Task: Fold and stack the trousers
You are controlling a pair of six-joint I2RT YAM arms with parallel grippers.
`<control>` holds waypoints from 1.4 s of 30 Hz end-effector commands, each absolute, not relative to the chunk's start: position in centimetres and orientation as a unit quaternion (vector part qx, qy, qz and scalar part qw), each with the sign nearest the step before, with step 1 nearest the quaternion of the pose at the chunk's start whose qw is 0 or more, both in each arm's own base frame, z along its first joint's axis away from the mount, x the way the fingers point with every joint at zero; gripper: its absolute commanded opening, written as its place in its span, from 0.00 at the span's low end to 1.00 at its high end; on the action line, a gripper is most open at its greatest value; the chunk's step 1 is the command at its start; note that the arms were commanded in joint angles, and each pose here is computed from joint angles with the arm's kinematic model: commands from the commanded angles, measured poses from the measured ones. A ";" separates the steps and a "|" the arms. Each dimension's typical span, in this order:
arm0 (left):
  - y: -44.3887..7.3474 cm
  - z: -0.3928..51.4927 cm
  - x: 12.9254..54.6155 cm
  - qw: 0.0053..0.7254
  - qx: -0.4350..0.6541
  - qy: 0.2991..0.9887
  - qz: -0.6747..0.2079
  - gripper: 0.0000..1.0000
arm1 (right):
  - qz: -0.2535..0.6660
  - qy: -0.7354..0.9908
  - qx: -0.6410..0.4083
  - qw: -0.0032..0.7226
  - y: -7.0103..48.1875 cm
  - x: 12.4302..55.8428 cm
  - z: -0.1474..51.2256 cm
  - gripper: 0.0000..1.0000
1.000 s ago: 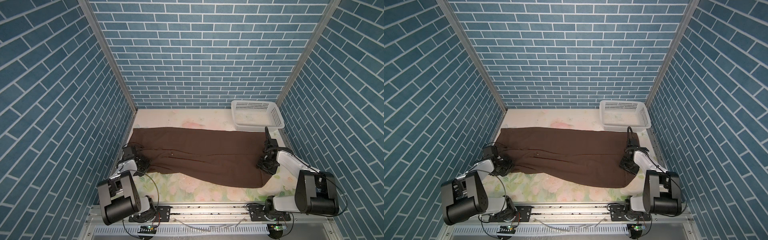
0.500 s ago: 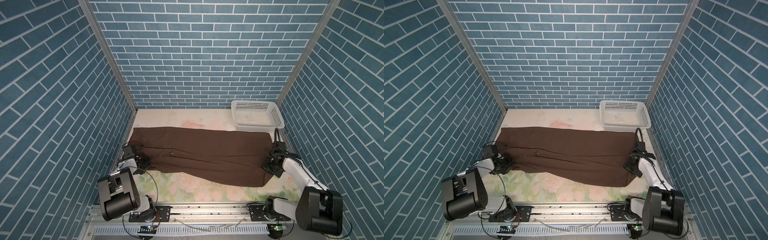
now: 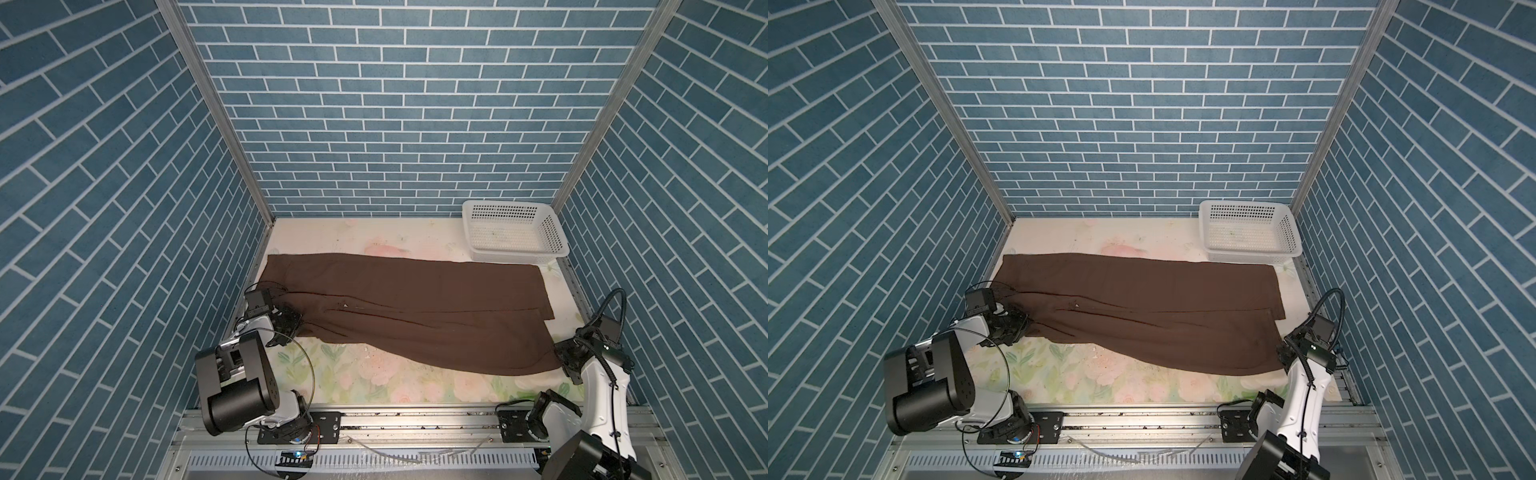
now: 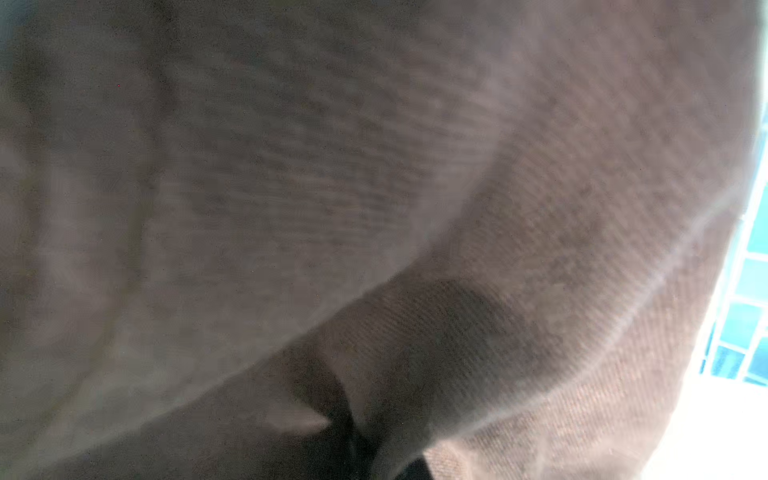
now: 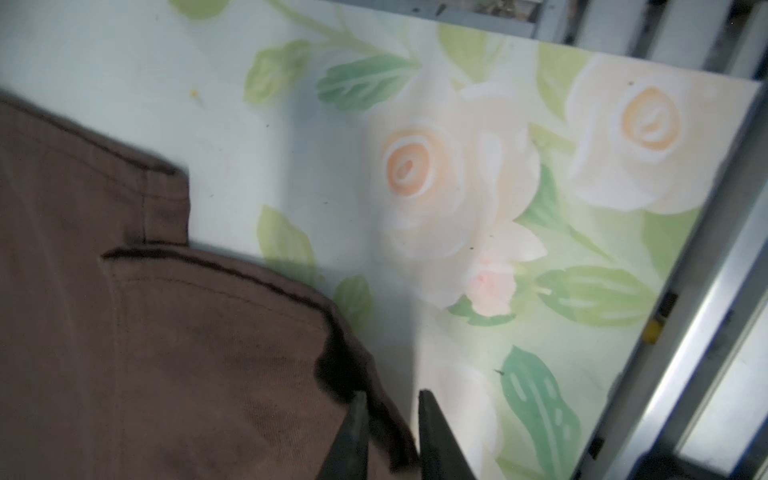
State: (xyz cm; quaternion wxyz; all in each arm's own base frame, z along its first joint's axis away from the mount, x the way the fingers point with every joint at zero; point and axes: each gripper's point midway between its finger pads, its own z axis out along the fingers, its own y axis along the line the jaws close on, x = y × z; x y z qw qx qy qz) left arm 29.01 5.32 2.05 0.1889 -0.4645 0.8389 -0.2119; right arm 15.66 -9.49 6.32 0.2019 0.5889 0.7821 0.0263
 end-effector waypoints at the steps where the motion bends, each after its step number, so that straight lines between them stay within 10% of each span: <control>1: 4.3 -0.7 24.7 0.109 -0.488 0.847 -0.182 0.32 | 0.052 0.754 0.621 0.209 -9.4 15.7 6.9 0.25; 14: 4.8 6.6 24.7 0.178 -0.472 0.846 -0.175 0.67 | 0.042 0.790 0.541 0.285 -11.4 19.7 13.2 0.36; 28: 4.9 8.4 21.0 0.192 -0.470 0.852 -0.130 0.63 | 0.054 0.919 0.345 0.184 -1.7 25.0 7.2 0.31; 42: 5.4 5.1 21.4 0.168 -0.483 0.851 -0.118 0.66 | 0.051 0.922 0.364 0.123 -1.1 23.4 1.6 0.31</control>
